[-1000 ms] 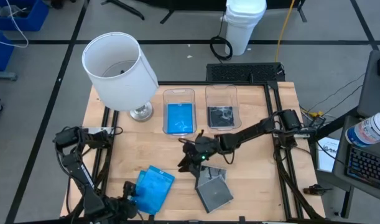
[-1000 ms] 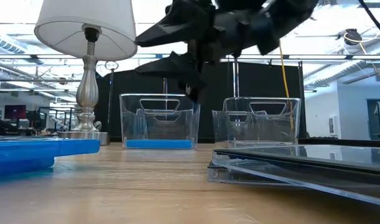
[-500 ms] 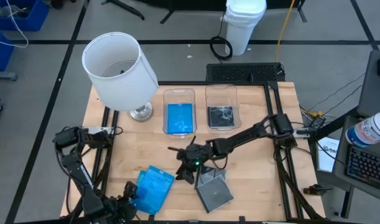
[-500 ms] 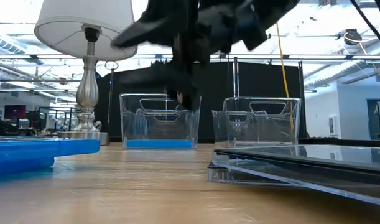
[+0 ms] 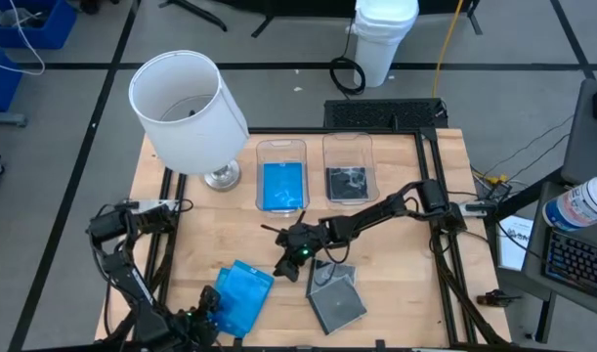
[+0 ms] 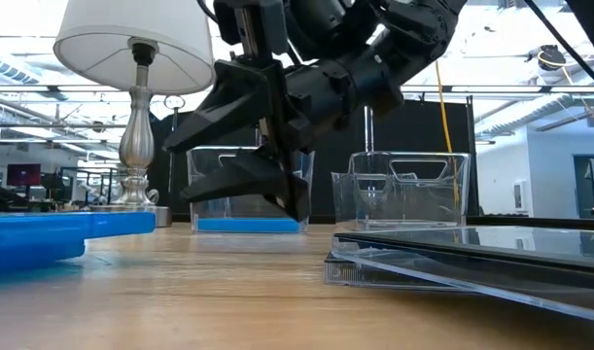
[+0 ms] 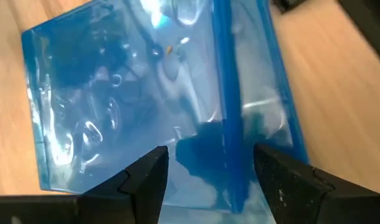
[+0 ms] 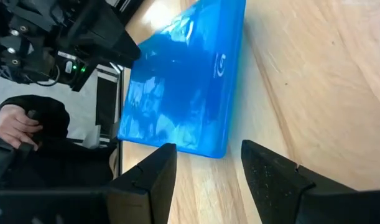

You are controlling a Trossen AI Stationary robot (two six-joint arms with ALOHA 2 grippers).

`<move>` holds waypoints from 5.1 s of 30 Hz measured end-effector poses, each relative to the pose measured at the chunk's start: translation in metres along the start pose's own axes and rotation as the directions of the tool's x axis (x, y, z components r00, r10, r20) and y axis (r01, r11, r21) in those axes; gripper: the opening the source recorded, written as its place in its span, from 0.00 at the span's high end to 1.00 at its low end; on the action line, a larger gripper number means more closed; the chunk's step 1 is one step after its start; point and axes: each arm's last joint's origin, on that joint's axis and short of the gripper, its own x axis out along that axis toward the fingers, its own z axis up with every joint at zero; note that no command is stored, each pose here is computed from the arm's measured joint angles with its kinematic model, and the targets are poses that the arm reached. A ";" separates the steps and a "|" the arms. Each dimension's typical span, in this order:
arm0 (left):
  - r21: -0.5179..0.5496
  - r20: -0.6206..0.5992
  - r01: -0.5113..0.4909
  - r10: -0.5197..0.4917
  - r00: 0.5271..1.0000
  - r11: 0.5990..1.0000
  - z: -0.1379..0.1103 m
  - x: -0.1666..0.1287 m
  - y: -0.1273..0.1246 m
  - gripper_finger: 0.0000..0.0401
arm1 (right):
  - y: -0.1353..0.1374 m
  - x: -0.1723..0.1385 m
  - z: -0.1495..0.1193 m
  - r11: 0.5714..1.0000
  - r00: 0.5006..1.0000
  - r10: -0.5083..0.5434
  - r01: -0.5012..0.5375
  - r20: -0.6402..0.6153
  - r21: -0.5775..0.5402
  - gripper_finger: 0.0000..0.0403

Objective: Pick & place jewel cases by type

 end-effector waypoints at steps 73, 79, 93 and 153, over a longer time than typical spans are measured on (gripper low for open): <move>-0.151 0.081 -0.130 0.143 0.986 0.980 -0.003 0.028 0.013 0.40 | -0.002 0.025 -0.008 0.999 0.997 -0.018 0.021 -0.071 0.046 0.57; -0.144 0.087 -0.133 0.146 0.985 0.981 0.001 0.030 0.016 0.40 | -0.001 0.025 -0.007 1.000 0.999 -0.008 0.008 -0.054 0.011 0.58; -0.135 0.117 -0.152 0.168 0.979 0.979 -0.003 0.026 0.009 0.40 | 0.011 0.024 0.003 0.993 0.995 0.086 -0.082 0.043 -0.089 0.86; -0.151 0.072 -0.197 0.210 0.975 0.969 0.002 0.018 0.016 0.40 | -0.038 -0.262 0.154 0.857 0.926 -0.211 0.329 0.313 -0.396 0.92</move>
